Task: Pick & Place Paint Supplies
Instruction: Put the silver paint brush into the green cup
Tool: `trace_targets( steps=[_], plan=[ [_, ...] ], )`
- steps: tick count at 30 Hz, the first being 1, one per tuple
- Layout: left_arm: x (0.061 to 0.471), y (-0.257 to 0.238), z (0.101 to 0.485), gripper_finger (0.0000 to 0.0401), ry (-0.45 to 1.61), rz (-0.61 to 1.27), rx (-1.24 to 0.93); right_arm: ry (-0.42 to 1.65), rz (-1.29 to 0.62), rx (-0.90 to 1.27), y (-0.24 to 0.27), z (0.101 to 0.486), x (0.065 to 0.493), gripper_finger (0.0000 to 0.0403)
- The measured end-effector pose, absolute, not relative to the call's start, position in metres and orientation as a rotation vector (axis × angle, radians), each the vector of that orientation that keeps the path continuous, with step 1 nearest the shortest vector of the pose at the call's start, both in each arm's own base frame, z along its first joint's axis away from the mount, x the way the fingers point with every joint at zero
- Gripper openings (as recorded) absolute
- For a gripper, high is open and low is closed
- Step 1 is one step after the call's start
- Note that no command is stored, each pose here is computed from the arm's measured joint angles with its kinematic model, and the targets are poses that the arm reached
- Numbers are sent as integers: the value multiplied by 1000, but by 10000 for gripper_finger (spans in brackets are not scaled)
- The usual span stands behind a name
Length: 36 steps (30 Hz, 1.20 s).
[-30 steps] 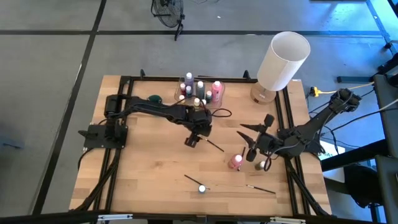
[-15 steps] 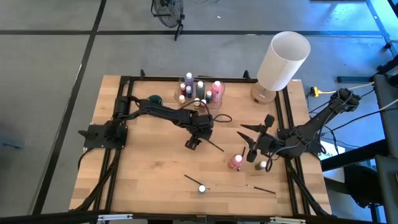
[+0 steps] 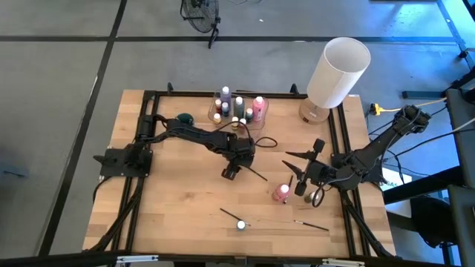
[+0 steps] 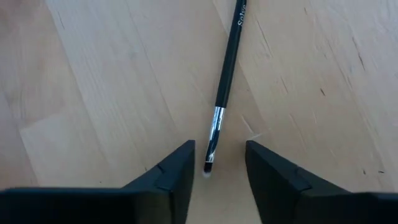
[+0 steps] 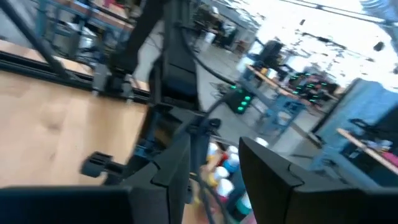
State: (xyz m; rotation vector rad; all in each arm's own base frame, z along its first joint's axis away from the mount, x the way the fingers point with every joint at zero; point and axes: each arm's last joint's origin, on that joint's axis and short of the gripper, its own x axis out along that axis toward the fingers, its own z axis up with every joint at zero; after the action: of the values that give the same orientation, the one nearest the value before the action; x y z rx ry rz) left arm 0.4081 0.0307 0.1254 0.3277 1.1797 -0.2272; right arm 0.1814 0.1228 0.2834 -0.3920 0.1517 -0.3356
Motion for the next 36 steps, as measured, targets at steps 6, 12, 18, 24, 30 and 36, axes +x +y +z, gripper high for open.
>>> trace_targets(
  steps=[6, 12, 18, 24, 30, 36],
  plan=[
    [404, 31, 120, 79, 1199, -199, 305, 137, -212, -340, 126, 283, 182, 140],
    [403, 29, 119, 12, 1213, -179, 316, 129, -208, -305, 126, 283, 183, 140],
    [403, 26, 119, 4, 1218, -170, 331, 121, -208, -298, 127, 284, 183, 140],
    [403, 26, 121, 3, 1210, -184, 308, 130, -208, -310, 126, 283, 183, 140],
    [403, 29, 121, 2, 1217, -183, 288, 136, -207, -319, 126, 283, 182, 140],
    [404, 29, 121, 2, 1197, -209, 255, 140, -206, -323, 126, 282, 182, 140]
  ],
)
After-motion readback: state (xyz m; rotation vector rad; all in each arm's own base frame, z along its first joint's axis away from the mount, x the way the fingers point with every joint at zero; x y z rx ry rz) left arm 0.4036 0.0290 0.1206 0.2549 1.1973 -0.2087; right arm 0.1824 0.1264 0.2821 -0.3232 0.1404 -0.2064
